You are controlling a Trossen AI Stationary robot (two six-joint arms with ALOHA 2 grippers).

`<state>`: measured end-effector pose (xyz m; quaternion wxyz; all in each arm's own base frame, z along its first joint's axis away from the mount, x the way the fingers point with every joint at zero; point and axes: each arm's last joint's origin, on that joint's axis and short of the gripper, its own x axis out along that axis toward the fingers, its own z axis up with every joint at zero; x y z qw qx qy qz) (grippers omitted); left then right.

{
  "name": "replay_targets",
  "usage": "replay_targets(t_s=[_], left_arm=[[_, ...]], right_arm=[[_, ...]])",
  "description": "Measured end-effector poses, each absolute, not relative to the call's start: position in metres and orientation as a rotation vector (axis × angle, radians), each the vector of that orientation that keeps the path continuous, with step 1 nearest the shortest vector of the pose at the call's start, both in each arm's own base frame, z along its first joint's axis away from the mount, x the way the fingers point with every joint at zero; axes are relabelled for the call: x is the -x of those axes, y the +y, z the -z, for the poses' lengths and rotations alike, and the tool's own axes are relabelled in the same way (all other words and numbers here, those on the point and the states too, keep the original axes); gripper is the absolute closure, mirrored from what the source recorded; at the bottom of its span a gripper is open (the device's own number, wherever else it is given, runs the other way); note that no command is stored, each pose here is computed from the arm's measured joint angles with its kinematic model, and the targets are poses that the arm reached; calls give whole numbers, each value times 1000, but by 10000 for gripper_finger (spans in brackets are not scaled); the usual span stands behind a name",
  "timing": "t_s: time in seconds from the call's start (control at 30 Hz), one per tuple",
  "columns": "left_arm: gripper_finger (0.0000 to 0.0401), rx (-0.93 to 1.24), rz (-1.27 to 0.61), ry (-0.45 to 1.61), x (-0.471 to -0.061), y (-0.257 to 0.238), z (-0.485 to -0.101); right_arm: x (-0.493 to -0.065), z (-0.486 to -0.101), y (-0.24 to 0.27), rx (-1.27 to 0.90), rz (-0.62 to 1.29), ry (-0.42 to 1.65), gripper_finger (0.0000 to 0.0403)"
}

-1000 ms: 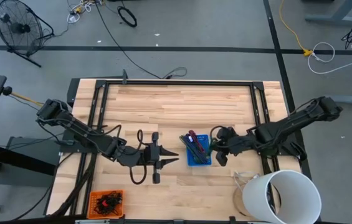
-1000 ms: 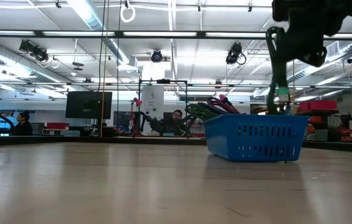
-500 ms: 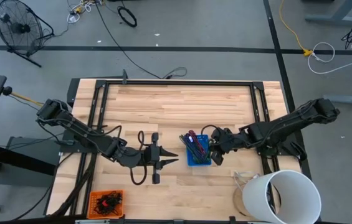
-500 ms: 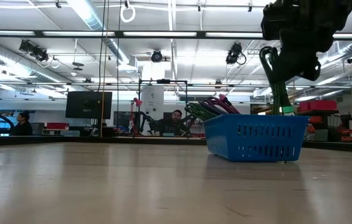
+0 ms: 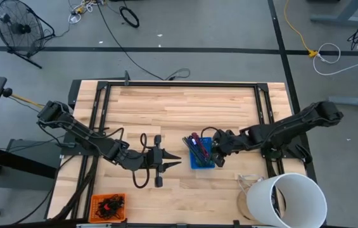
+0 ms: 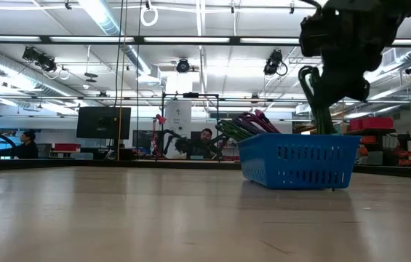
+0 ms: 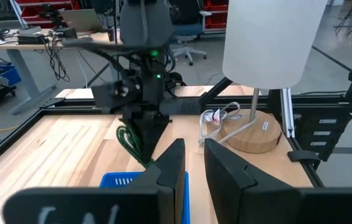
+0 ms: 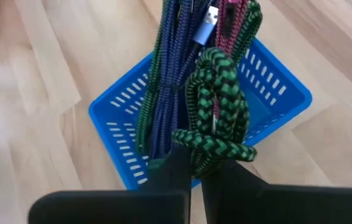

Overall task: Pick & Place USB Port
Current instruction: Put the green and black charger cable into the blue bin, then return to Home Position

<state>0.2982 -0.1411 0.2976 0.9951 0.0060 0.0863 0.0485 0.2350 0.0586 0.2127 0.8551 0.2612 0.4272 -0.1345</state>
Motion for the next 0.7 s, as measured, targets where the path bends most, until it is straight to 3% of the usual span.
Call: replay_targets(t_s=[0.2, 0.7], left_arm=[[334, -17, -98, 182, -298, -141, -297], [334, -7, -102, 206, -297, -141, -294]], right_arm=[[-247, -203, 56, -533, 265, 901, 390], [-252, -205, 54, -526, 218, 869, 242]])
